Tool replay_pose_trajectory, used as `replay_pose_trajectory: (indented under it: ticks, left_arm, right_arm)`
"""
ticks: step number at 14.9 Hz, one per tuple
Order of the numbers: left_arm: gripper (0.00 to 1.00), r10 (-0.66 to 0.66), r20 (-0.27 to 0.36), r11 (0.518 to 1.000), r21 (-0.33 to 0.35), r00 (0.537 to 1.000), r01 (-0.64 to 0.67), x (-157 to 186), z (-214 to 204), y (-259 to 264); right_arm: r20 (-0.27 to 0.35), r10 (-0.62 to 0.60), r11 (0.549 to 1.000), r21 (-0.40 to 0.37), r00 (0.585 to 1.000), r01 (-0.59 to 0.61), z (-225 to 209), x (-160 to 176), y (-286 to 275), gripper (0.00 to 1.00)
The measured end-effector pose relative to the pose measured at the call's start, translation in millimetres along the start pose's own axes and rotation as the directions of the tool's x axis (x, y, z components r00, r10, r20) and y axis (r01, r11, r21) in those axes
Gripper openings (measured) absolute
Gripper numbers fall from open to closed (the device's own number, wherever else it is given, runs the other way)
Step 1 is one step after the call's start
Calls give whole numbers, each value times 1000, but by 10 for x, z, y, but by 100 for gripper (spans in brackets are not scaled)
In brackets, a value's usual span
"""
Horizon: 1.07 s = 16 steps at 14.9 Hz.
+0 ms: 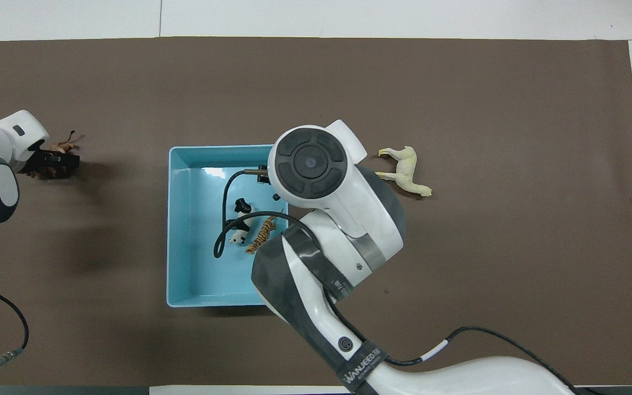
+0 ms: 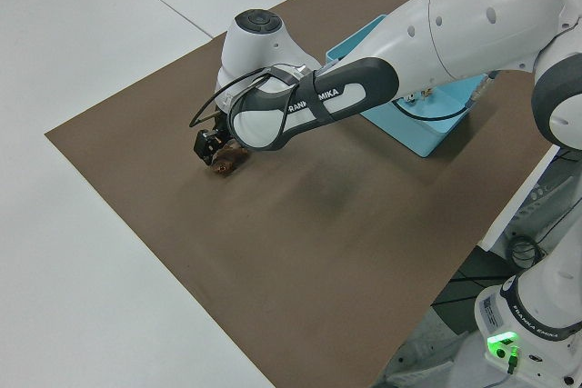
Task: Put all toys into storage box
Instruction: 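Grasp the deer with the left gripper while the right gripper withdraws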
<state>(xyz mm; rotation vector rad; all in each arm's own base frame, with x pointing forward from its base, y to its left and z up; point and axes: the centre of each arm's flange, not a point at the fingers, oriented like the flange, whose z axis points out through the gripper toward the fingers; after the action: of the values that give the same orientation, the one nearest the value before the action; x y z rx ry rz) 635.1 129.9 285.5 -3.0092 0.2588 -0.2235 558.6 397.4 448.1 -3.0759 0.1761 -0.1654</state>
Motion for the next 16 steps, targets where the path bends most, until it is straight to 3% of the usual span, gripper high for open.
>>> replay_pose_trajectory:
  ticks: [3,5,8,13,16]
  left_arm:
    - [89,-9,1,1000,-1,1000,9,3,1,12]
    - [67,-42,6,999,-3,999,42,10,-6,22]
    - [34,-92,45,996,-7,995,93,126,-135,90]
    - [32,-180,108,983,-7,978,181,393,-403,447]
    - [32,-268,210,962,8,940,273,600,-906,690]
  right_arm:
    - [-3,-66,997,-29,998,66,263,491,768,100]
    - [-14,-74,997,-35,997,74,451,755,1304,100]
    - [-13,-69,997,-42,998,68,693,819,1644,100]
    - [-16,-123,991,-46,992,122,1085,724,1867,100]
    - [4,-137,989,-57,991,137,1213,743,2030,100]
